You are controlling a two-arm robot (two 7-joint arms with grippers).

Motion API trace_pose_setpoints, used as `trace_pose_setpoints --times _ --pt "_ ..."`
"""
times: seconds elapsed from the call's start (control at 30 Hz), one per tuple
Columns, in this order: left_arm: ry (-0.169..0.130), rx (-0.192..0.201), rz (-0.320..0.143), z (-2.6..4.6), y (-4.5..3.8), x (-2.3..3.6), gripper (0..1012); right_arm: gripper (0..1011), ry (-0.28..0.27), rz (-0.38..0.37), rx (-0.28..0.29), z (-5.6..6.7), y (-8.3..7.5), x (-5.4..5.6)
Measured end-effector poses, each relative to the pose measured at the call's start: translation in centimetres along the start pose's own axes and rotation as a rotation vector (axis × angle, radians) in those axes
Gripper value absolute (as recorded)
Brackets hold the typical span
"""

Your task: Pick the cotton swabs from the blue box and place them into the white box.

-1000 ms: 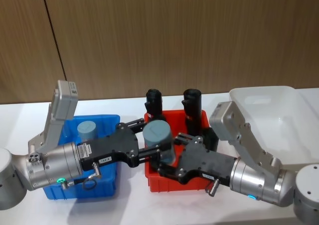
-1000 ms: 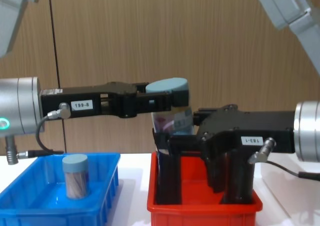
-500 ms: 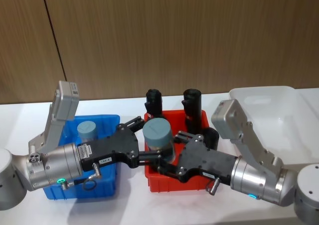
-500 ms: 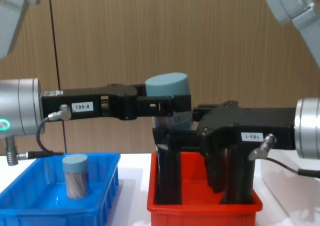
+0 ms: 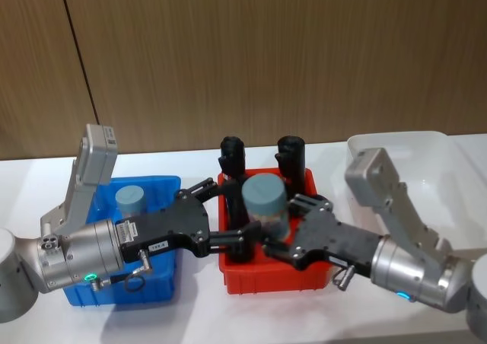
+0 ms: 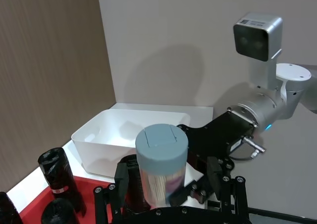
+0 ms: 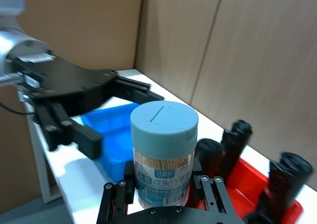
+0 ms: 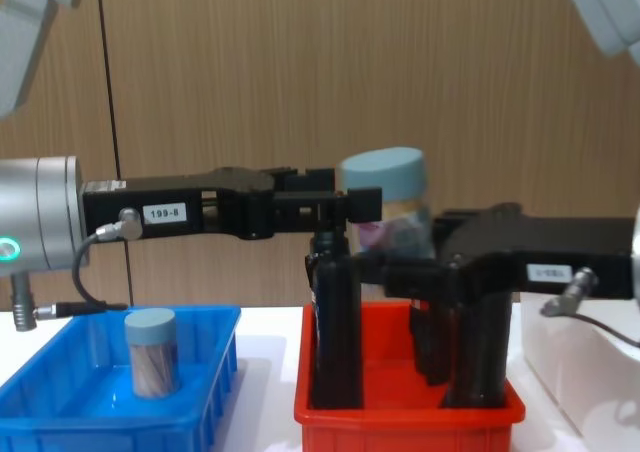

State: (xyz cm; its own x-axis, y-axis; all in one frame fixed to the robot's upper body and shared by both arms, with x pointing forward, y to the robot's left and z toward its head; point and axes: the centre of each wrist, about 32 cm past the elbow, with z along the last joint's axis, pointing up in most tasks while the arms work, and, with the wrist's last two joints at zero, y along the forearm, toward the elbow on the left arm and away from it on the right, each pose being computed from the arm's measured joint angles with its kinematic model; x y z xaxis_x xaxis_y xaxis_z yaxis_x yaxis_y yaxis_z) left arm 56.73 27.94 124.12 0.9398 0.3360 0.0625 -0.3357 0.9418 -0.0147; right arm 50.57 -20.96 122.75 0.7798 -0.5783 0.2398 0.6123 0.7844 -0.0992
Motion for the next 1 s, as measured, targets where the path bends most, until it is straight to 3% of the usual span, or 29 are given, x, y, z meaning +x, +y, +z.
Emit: trace_pose_setpoints --times 0.17,1.0 --pt "0.000 0.000 0.000 0.00 0.00 0.00 1004 645 0.006 -0.043 -0.014 -0.5 -0.8 0.7" --pt "0.000 0.000 -0.001 0.00 0.00 0.00 1004 645 0.033 -0.336 -0.088 -3.2 -5.1 6.4"
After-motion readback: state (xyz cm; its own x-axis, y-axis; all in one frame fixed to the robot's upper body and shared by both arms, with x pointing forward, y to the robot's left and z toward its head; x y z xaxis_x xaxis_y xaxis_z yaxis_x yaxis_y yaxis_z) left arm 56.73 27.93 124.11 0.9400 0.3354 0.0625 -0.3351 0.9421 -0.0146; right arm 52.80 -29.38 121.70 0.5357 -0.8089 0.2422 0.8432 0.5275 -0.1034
